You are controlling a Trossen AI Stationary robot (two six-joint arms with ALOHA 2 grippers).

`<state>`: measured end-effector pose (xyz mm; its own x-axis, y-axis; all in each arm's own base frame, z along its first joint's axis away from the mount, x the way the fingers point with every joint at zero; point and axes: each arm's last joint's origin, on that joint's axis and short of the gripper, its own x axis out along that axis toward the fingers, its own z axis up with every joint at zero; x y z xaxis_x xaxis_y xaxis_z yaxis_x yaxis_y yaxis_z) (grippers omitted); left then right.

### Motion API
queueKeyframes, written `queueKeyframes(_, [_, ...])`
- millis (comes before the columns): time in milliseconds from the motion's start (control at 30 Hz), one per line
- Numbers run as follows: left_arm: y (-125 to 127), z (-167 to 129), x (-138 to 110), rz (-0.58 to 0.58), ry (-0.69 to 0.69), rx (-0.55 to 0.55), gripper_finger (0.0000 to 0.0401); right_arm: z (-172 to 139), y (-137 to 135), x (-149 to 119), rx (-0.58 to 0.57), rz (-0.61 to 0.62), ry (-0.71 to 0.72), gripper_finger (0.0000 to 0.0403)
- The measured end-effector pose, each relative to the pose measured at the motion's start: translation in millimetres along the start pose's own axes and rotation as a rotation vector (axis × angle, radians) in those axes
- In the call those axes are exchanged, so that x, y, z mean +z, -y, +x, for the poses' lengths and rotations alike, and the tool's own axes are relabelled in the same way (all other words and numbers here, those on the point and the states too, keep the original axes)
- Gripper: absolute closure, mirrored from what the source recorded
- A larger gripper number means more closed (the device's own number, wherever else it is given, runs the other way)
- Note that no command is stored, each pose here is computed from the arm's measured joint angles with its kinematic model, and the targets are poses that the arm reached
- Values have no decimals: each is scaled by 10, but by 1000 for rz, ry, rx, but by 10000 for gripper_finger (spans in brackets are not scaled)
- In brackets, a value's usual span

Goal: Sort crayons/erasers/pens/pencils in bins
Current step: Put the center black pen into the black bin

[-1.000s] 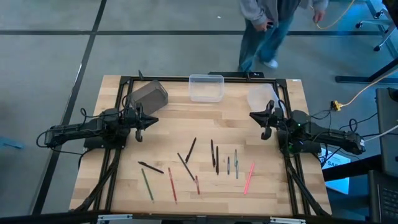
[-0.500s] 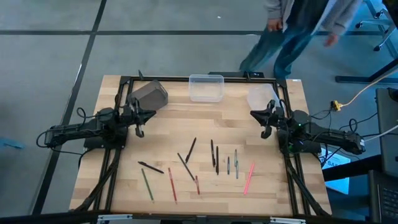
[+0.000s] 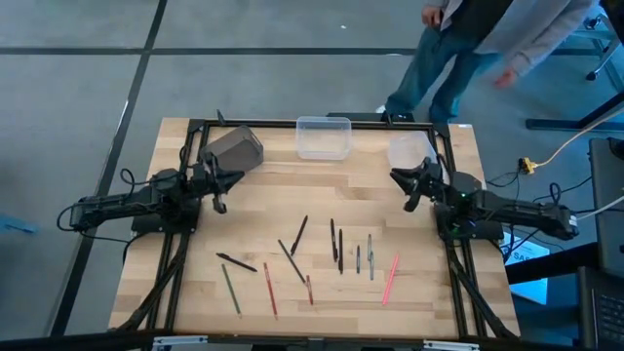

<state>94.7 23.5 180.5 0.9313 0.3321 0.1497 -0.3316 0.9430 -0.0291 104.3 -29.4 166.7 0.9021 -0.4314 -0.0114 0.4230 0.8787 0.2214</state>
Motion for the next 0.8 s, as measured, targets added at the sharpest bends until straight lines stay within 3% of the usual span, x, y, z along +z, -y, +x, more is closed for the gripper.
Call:
queueKeyframes(133, [-15, 0, -9, 20, -9, 52, 387, 35, 18, -38, -68, -98, -34, 273])
queueKeyframes(267, [-25, -1, -25, 23, -25, 85, 387, 53, 5, 21, -74, -176, 25, 254])
queueKeyframes(667, [-57, -5, -24, 77, -30, 194, 387, 107, 78, -1, -173, -119, 5, 251])
queueKeyframes(800, [-57, -6, -25, 68, -30, 195, 367, 123, 102, -18, -189, -101, -12, 251])
